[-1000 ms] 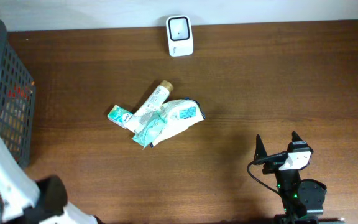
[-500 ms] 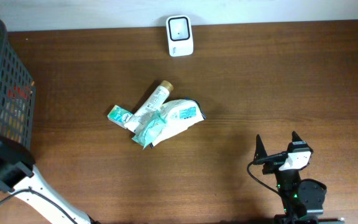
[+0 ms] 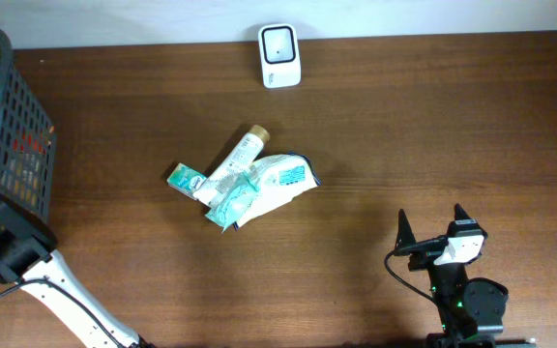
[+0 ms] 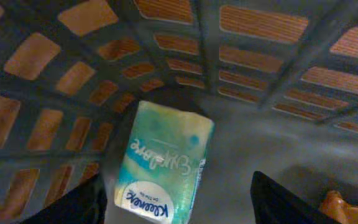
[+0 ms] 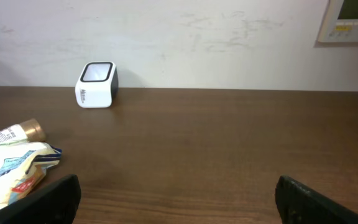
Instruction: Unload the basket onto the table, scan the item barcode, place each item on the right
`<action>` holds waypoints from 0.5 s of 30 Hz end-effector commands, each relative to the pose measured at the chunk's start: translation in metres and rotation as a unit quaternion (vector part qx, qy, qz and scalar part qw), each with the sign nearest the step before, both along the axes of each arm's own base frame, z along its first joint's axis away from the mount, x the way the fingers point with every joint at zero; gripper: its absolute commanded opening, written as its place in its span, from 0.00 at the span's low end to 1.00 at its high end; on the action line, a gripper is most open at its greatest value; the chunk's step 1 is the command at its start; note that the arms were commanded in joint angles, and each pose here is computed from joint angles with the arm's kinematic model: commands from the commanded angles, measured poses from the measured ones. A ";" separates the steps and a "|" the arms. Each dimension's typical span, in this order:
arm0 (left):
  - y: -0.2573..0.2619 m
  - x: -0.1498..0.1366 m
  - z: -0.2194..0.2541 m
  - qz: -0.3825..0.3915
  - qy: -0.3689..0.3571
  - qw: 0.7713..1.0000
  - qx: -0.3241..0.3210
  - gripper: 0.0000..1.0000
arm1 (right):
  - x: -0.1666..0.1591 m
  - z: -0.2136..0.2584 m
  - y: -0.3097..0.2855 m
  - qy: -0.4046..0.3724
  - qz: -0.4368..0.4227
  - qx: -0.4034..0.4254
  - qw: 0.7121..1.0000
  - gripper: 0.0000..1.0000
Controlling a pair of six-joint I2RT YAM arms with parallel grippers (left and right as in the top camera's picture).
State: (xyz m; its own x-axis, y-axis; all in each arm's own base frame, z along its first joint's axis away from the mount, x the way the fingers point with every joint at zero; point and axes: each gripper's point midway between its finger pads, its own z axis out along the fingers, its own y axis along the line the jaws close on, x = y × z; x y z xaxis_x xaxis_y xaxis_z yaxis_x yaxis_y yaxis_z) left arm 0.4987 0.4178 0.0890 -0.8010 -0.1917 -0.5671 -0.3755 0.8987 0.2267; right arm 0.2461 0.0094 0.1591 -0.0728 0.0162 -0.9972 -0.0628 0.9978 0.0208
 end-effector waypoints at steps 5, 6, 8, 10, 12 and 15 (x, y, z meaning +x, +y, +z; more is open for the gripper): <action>0.011 -0.035 -0.071 0.032 0.092 0.995 -0.019 0.72 | 0.000 -0.002 0.000 0.001 0.002 0.000 1.000 0.99; 0.014 -0.039 -0.072 0.036 0.097 0.994 -0.018 0.74 | 0.000 -0.002 0.000 0.001 0.002 0.000 1.000 0.99; 0.011 -0.041 -0.079 0.031 0.094 0.994 -0.037 0.76 | 0.000 -0.002 0.000 0.001 0.002 0.001 1.000 0.99; 0.011 -0.044 -0.095 0.031 0.103 0.993 -0.046 0.82 | 0.000 -0.002 0.000 0.001 0.002 0.000 1.000 0.99; 0.009 -0.047 -0.112 0.031 0.113 0.992 -0.054 0.88 | 0.000 -0.002 0.000 0.001 0.002 0.000 1.000 0.99; 0.009 -0.042 -0.126 0.026 0.105 0.992 -0.058 0.90 | 0.000 -0.002 0.000 0.001 0.002 0.000 1.000 0.99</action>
